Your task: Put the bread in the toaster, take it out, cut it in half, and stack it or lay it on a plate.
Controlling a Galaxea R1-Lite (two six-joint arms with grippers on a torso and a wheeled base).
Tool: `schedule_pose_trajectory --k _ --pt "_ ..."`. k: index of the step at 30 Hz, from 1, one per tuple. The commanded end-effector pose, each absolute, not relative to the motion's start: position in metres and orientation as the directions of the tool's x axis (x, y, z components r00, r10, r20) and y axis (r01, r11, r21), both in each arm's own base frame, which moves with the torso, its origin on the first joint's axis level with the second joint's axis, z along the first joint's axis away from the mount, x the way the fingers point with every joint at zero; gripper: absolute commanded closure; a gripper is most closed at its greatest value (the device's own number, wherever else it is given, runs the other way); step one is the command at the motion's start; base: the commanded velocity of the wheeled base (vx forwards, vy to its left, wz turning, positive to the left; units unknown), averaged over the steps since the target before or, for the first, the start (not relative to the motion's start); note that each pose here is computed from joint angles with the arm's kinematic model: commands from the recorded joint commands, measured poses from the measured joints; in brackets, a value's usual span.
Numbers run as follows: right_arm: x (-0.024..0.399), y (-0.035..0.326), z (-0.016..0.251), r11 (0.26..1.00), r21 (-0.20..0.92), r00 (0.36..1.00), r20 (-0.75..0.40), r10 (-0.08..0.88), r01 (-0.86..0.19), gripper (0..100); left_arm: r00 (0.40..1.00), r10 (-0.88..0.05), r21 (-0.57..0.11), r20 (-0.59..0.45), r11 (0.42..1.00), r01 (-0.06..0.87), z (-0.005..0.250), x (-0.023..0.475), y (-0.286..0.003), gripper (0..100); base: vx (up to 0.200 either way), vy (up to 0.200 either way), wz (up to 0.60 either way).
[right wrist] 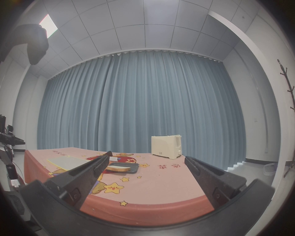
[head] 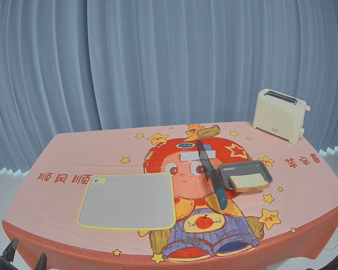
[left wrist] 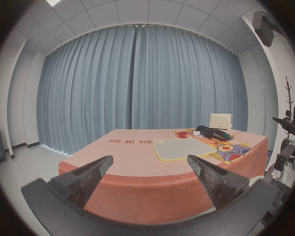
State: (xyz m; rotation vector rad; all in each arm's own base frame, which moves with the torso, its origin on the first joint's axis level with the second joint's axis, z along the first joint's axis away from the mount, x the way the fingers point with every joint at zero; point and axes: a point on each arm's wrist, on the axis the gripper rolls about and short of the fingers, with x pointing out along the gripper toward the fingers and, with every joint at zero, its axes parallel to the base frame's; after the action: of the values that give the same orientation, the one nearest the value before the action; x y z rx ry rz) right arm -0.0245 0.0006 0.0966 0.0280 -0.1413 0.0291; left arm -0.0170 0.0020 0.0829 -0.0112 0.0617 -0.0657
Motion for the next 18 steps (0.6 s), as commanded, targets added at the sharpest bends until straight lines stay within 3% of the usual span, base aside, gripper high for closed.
schedule_pose_trajectory --k 1,11,18 --pt "-0.030 0.001 0.105 0.998 0.024 0.980 0.189 0.057 -0.062 0 0.995 -0.066 -0.013 -0.080 0.998 0.065 0.078 -0.016 0.002 0 0.000 0.000 0.00" --pt "-0.023 0.000 0.108 0.990 0.048 0.984 0.125 0.123 -0.130 0 0.995 -0.066 -0.013 -0.081 0.998 0.065 0.078 -0.016 0.002 0 0.000 0.000 0.00" --pt "-0.016 0.000 0.112 0.986 0.112 0.991 0.069 0.116 -0.123 0 0.995 -0.066 -0.013 -0.080 0.998 0.065 0.078 -0.016 0.002 0 0.000 0.000 0.00"
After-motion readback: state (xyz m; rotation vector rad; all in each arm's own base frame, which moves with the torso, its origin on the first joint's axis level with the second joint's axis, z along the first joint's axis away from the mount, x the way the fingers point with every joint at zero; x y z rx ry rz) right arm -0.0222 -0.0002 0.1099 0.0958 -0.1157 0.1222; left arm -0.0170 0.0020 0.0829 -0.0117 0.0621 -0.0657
